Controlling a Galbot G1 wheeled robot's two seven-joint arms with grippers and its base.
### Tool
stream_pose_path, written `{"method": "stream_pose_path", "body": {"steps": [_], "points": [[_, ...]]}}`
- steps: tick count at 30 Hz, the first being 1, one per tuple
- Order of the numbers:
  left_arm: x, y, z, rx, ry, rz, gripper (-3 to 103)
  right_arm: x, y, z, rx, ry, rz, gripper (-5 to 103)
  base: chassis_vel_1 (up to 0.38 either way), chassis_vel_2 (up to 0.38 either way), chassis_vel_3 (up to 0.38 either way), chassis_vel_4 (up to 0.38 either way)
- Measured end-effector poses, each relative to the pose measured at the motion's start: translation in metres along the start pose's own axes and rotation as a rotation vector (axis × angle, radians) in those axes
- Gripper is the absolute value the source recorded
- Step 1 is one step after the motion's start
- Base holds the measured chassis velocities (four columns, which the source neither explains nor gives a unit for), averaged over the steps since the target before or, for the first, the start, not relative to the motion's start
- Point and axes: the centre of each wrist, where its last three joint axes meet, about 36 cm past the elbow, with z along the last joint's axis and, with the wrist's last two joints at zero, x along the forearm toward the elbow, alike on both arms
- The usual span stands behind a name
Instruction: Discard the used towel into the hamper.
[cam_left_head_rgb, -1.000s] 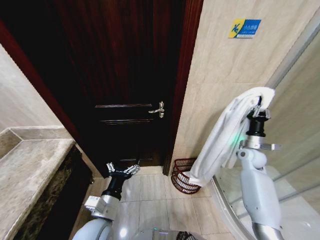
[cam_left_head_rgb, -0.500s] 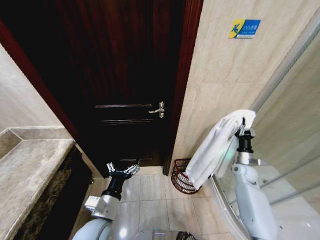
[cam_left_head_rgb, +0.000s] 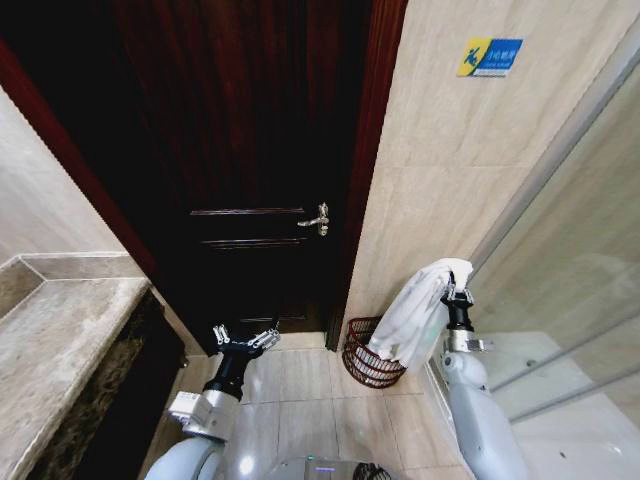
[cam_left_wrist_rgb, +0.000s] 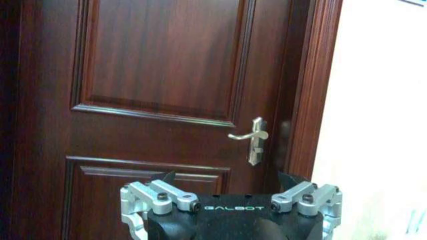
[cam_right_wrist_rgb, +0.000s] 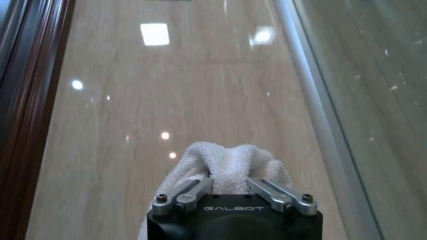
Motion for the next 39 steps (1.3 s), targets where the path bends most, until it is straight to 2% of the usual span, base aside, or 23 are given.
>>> {"method": "stream_pose_path", "body": {"steps": [6, 25, 30, 39], "points": [[0.000, 0.000, 0.000, 0.000, 0.000, 0.000, 100, 0.015, 0.003, 0.006, -0.005, 0.021, -0.021, 8, 0.000, 0.000, 0.000, 0.000], [0.000, 0.000, 0.000, 0.000, 0.000, 0.000, 100, 0.012, 0.009, 0.006, -0.005, 0.000, -0.040, 8, -0.069, 0.068, 0.067, -0.071], [0.000, 0.000, 0.000, 0.000, 0.000, 0.000, 100, 0.022, 0.012, 0.018, -0.004, -0.011, -0.048, 8, -0.034, 0.050, 0.057, -0.040], [0.000, 0.000, 0.000, 0.000, 0.000, 0.000, 100, 0.066, 0.004, 0.056, -0.014, 0.091, -0.047, 8, 0.000, 0.000, 0.000, 0.000]]}}
